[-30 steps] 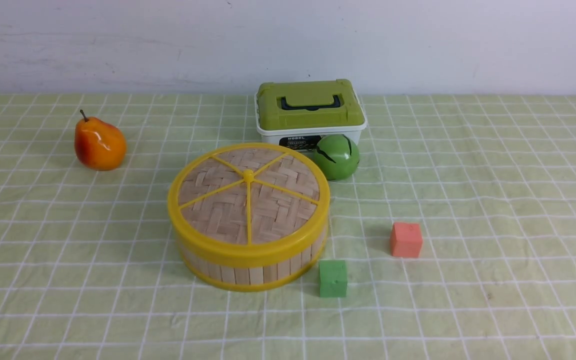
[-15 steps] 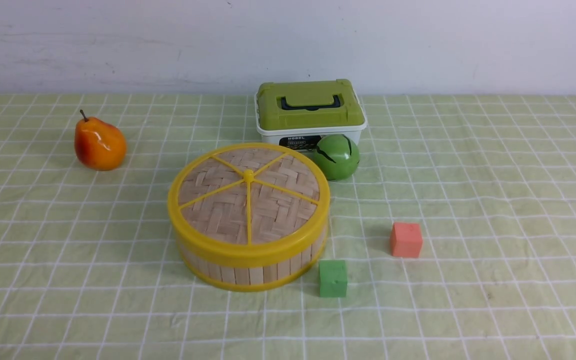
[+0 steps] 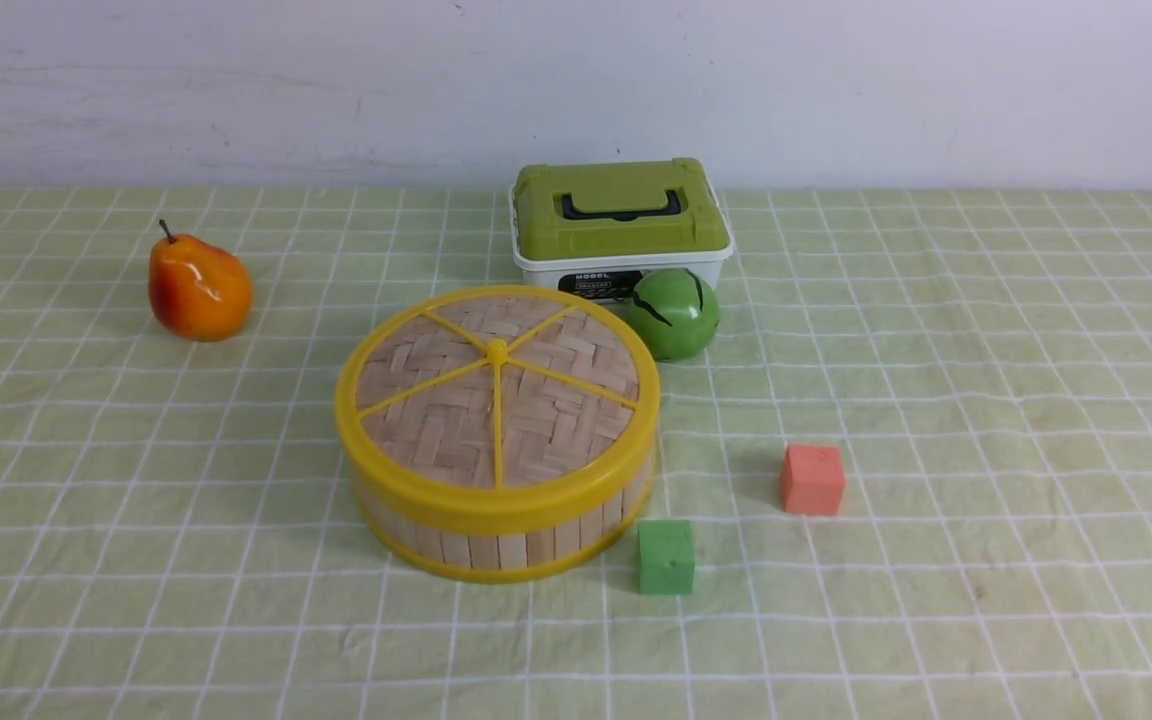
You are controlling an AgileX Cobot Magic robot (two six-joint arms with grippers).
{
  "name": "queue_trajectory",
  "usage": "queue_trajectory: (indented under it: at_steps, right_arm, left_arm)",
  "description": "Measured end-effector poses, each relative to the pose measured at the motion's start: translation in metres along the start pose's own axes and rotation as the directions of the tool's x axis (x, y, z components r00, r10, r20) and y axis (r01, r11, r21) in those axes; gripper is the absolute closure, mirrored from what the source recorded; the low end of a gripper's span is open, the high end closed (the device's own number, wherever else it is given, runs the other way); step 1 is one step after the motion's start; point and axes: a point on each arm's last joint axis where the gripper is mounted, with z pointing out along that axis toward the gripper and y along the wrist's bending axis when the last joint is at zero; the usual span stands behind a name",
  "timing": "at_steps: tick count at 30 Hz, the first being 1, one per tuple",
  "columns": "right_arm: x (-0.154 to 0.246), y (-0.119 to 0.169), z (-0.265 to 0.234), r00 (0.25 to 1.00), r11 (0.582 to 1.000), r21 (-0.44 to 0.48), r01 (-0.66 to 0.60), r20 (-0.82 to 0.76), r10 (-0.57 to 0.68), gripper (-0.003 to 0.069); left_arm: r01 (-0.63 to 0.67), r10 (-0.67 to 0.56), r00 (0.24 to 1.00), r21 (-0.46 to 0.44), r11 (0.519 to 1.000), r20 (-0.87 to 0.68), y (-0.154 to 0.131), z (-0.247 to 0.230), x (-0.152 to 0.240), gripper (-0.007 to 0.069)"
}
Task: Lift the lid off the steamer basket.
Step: Use the left arm to lift the lid of the steamer
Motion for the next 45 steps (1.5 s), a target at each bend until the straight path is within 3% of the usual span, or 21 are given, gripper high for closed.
queue_trajectory:
  at_steps: [5, 14, 20, 23, 26, 27, 32, 38, 41, 45]
  right_arm:
    - [0.000, 0.000, 0.000, 1.000, 1.000, 0.000, 0.000, 0.000, 0.000, 0.0418]
    - [0.000, 0.000, 0.000, 1.000, 1.000, 0.000, 0.000, 0.000, 0.000, 0.0418]
    - [0.000, 0.000, 0.000, 1.000, 1.000, 0.000, 0.000, 0.000, 0.000, 0.0418]
    - [0.000, 0.000, 0.000, 1.000, 1.000, 0.000, 0.000, 0.000, 0.000, 0.0418]
    - [0.000, 0.000, 0.000, 1.000, 1.000, 0.000, 0.000, 0.000, 0.000, 0.0418]
    - [0.000, 0.000, 0.000, 1.000, 1.000, 0.000, 0.000, 0.000, 0.000, 0.0418]
    - [0.000, 0.000, 0.000, 1.000, 1.000, 0.000, 0.000, 0.000, 0.000, 0.0418]
    - [0.000, 0.000, 0.000, 1.000, 1.000, 0.000, 0.000, 0.000, 0.000, 0.0418]
    - [0.000, 0.000, 0.000, 1.000, 1.000, 0.000, 0.000, 0.000, 0.000, 0.0418]
    - [0.000, 0.000, 0.000, 1.000, 1.000, 0.000, 0.000, 0.000, 0.000, 0.0418]
  left_arm:
    - [-0.019, 0.007, 0.984, -0.067, 0.998, -0.176, -0.025, 0.039, -0.035, 0.0633]
    - [-0.173, 0.047, 0.836, -0.180, 0.968, -0.547, -0.024, 0.148, -0.019, 0.0638]
    - [-0.221, -0.075, 0.612, -0.262, 0.940, -0.787, -0.012, 0.225, 0.017, 0.0638]
    - [-0.286, -0.078, 0.420, -0.213, 0.934, -0.904, -0.012, 0.266, 0.043, 0.0638]
    - [-0.320, -0.060, 0.275, -0.150, 0.936, -0.959, -0.019, 0.293, 0.069, 0.0638]
    - [-0.321, -0.062, 0.269, -0.150, 0.935, -0.961, -0.019, 0.295, 0.070, 0.0638]
    - [-0.345, 0.013, 0.056, -0.008, 0.938, -0.998, -0.049, 0.328, 0.120, 0.0638]
    - [-0.343, 0.073, -0.097, 0.102, 0.934, -0.993, -0.071, 0.344, 0.167, 0.0626]
    - [-0.354, 0.115, -0.167, 0.169, 0.920, -0.979, -0.080, 0.346, 0.200, 0.0537]
    - [-0.374, 0.139, -0.200, 0.207, 0.904, -0.970, -0.081, 0.347, 0.223, 0.0385]
